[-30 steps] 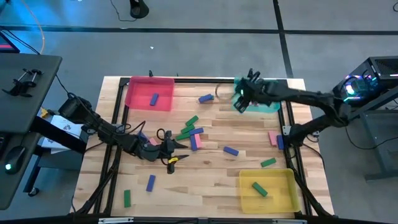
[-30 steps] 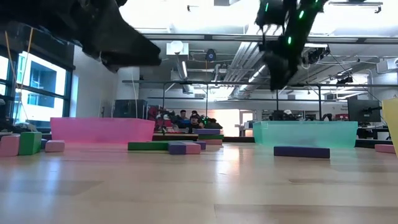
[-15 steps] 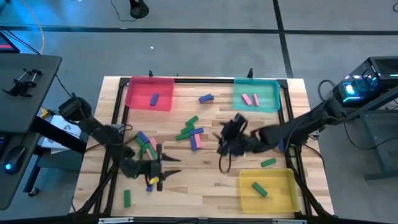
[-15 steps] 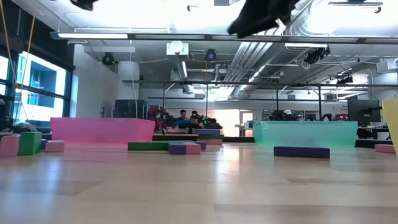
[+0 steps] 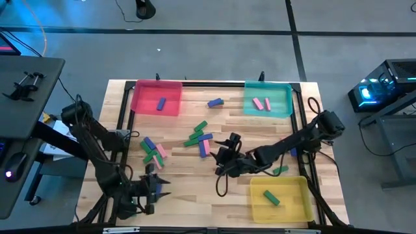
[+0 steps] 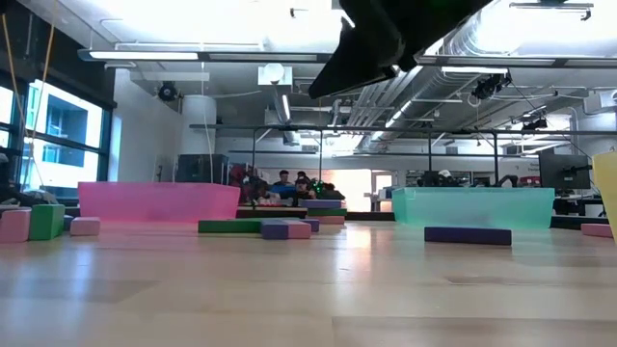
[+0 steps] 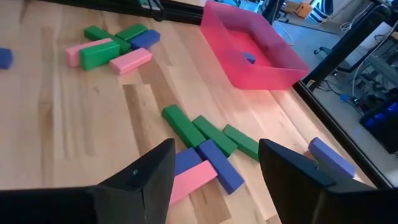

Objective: Sort blocks
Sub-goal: Put the green block into the yellow bin

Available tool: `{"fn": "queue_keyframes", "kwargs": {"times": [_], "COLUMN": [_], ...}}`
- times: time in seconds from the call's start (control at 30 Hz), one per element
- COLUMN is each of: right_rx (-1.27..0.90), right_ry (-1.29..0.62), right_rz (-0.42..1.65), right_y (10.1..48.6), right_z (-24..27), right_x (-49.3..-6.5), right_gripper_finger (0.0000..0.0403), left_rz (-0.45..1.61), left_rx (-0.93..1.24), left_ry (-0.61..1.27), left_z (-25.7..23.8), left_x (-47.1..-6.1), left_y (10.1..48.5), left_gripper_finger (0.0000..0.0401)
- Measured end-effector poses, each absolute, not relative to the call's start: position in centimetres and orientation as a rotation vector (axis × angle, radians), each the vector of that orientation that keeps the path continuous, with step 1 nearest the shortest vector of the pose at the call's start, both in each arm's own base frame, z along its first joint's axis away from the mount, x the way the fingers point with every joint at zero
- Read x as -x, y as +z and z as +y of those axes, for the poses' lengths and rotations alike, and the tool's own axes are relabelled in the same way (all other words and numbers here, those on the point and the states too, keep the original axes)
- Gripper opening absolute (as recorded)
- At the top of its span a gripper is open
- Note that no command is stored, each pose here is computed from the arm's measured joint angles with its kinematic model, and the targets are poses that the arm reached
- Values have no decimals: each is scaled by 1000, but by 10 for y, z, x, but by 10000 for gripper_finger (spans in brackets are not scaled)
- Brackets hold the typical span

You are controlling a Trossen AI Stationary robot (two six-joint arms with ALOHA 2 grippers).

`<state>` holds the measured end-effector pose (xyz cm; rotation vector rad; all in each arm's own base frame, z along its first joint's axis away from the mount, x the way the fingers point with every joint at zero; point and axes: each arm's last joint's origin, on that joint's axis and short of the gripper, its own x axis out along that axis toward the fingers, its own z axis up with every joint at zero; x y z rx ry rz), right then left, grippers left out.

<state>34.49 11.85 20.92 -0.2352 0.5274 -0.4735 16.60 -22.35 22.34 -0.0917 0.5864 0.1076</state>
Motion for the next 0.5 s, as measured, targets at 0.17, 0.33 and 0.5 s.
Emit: {"fn": "queue_keyframes", "kwargs": {"times": [0.17,0.33,0.5], "right_rx": [286,293,313], "right_ry": [-472,-483,-475], "right_rz": [526,528,537], "right_y": [211,211,211], "right_z": [113,108,106], "right_x": [-348,-350,-351], "right_gripper_finger": [216,216,216], "left_rz": [893,1072,1125], "left_rx": [442,676,681], "left_ry": [222,457,586], "left_z": [-218,-220,-223], "left_x": [-155,-151,-151], "left_y": [207,184,162], "left_gripper_finger": [168,168,168]}}
